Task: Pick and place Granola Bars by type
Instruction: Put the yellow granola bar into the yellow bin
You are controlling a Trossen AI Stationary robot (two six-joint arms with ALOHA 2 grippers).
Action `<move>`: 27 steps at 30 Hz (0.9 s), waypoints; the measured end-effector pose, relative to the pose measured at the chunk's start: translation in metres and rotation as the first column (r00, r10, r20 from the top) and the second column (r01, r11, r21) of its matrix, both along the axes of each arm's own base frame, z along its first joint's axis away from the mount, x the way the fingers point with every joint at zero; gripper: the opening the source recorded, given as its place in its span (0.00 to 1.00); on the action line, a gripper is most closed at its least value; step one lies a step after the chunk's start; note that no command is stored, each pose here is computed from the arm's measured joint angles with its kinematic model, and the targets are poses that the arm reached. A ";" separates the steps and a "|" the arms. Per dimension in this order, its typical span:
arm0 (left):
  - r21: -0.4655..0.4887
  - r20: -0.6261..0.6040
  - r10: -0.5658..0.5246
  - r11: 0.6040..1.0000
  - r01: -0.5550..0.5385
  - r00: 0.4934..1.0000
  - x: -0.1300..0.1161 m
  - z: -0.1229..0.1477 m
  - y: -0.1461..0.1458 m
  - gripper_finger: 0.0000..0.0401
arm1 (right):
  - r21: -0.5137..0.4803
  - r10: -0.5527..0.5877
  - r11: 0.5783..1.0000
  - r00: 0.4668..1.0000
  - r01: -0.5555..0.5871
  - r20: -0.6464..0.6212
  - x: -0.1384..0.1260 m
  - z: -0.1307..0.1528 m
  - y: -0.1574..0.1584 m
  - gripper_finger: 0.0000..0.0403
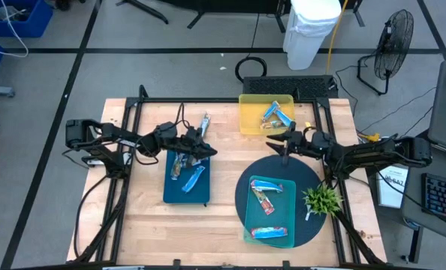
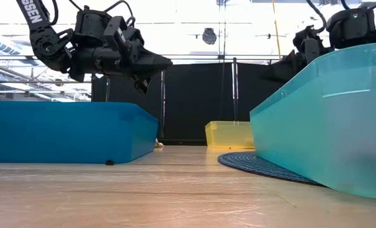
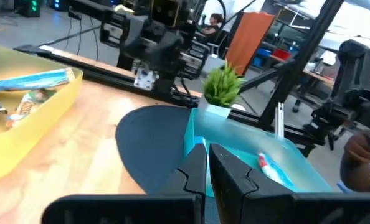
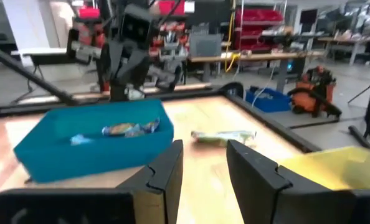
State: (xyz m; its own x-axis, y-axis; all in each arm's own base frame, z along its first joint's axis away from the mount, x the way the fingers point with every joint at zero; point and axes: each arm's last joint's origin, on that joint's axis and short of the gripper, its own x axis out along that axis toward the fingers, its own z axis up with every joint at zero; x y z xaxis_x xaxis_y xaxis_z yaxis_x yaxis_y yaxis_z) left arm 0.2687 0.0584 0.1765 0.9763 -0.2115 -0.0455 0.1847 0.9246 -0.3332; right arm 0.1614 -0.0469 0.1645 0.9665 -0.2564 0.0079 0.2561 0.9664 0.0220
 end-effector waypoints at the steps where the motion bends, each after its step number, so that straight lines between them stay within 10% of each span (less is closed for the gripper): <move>1: 0.000 0.001 0.001 1.000 -0.001 1.000 0.000 0.000 0.000 0.05 | 0.004 0.005 1.000 1.000 -0.005 -0.014 0.000 -0.001 0.000 0.28; 8: 0.092 0.035 0.041 0.995 -0.044 0.999 0.000 0.002 0.003 0.05 | 0.009 0.006 1.000 0.996 -0.005 -0.086 0.000 -0.008 0.001 0.28; 15: -0.037 -0.136 0.406 0.909 -0.414 0.904 0.014 0.007 0.026 0.05 | 0.020 0.006 1.000 0.991 -0.004 -0.132 -0.001 -0.013 0.001 0.28; 19: 0.044 -0.567 0.492 0.819 -0.573 0.660 0.028 0.018 0.052 0.05 | 0.030 0.008 1.000 0.984 -0.003 -0.177 -0.001 -0.017 0.001 0.28; 23: 0.233 -0.739 0.556 0.741 -0.629 0.382 0.033 0.039 0.068 0.05 | 0.017 0.011 1.000 0.974 -0.008 -0.226 -0.002 -0.022 0.001 0.28; 27: 0.281 -0.717 0.603 0.710 -0.645 0.351 0.039 0.062 0.077 0.05 | 0.013 0.013 1.000 0.967 -0.010 -0.255 -0.003 -0.024 0.001 0.28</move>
